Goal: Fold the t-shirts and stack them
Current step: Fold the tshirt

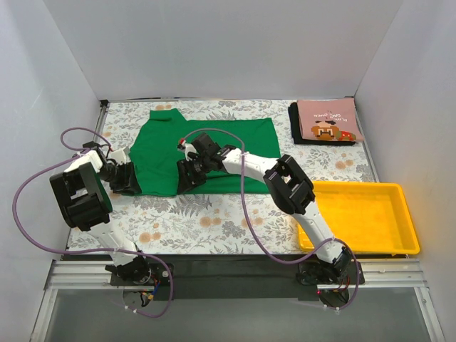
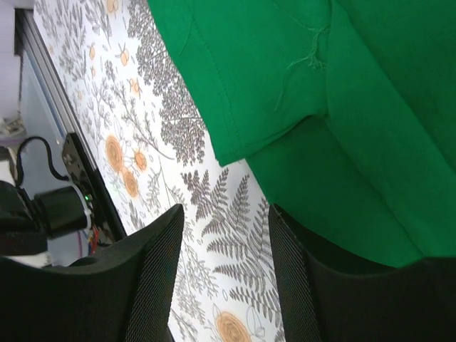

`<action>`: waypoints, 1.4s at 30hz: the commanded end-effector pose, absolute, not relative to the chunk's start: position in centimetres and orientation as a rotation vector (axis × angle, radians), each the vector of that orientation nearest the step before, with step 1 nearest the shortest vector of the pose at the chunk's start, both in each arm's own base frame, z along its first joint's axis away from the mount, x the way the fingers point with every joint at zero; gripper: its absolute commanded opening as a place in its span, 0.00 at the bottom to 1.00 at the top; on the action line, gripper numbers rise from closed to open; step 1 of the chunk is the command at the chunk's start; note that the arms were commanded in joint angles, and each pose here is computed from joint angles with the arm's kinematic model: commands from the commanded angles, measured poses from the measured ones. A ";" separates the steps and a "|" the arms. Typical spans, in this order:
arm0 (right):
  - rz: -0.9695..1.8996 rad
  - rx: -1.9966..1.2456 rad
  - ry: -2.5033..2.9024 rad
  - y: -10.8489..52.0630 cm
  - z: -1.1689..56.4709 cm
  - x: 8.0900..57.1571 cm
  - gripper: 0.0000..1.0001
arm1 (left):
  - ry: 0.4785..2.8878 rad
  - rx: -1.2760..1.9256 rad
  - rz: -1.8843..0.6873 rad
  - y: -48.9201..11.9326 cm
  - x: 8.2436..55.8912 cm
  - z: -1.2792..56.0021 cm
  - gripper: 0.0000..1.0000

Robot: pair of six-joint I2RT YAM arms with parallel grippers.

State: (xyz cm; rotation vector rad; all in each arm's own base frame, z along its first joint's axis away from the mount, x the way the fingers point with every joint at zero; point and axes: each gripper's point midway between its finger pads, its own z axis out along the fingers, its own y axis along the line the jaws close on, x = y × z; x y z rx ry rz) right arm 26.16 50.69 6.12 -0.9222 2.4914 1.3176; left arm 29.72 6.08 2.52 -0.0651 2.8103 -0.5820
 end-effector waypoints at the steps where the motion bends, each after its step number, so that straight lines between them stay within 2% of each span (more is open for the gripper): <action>1: 1.397 -0.812 2.464 52.8 7.4 26.5 0.55 | 2.758 -0.063 -0.547 6.3 30.7 3.9 0.41; 14: 1.464 -0.750 2.526 54.0 4.7 25.8 0.52 | 2.756 -0.079 -0.482 7.1 31.0 4.5 0.44; 27: 1.530 -0.724 2.529 55.0 4.6 25.3 0.44 | 2.762 -0.091 -0.472 7.3 31.3 4.1 0.44; 38: 1.552 -0.724 2.512 55.1 4.7 25.6 0.24 | 2.743 -0.076 -0.562 6.3 31.9 4.8 0.31; 42: 1.554 -0.722 2.509 55.1 4.7 25.8 0.22 | 2.763 -0.086 -0.537 6.7 31.7 4.4 0.33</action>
